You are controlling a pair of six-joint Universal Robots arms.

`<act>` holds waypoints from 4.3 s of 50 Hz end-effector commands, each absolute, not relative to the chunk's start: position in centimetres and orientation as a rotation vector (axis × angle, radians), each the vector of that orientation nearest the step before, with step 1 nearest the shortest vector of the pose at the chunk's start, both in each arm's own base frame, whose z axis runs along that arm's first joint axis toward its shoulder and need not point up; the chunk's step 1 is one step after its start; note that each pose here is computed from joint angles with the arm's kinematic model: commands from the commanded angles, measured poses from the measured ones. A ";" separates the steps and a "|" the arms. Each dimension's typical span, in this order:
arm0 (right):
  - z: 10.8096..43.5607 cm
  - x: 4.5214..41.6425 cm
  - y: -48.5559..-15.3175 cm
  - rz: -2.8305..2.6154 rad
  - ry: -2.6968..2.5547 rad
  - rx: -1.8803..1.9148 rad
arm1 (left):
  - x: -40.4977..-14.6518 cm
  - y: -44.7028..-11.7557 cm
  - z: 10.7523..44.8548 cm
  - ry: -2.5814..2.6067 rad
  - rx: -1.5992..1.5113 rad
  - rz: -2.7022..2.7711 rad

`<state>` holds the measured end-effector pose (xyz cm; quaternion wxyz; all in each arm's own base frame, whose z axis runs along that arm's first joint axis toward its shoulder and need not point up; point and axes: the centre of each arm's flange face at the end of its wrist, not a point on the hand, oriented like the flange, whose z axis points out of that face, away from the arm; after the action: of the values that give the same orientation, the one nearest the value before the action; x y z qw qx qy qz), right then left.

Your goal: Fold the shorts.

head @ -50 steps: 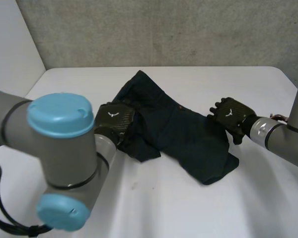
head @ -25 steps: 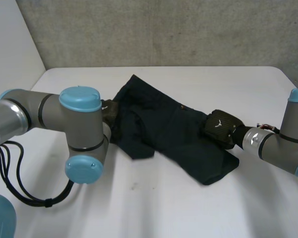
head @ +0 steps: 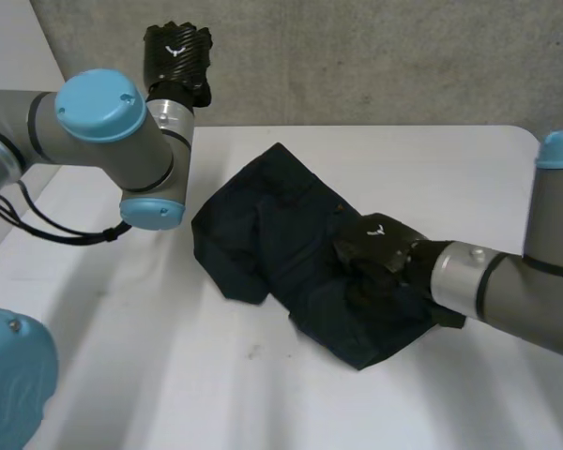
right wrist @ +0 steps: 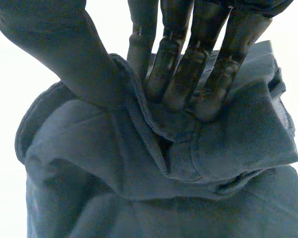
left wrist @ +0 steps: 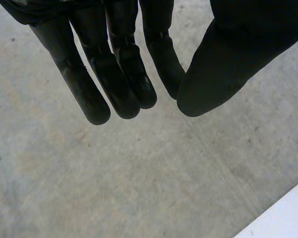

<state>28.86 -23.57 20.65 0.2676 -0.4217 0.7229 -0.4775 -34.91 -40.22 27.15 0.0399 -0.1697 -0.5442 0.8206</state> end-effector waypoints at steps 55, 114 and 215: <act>22.6 30.0 -26.0 -1.691 2.085 -0.972 | -39.0 -21.7 13.8 -2.233 -0.356 1.356; 17.9 35.4 -26.8 -1.668 2.073 -0.929 | -27.6 -23.3 26.7 -2.328 -0.463 1.867; 18.1 36.1 -25.1 -1.647 2.057 -0.953 | -22.0 -21.1 15.8 -2.630 -0.351 1.588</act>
<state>36.19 -25.29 18.20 0.1689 -0.3343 0.7219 -0.5819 -22.21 -20.47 16.30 0.0301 -0.1219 -0.8514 0.5092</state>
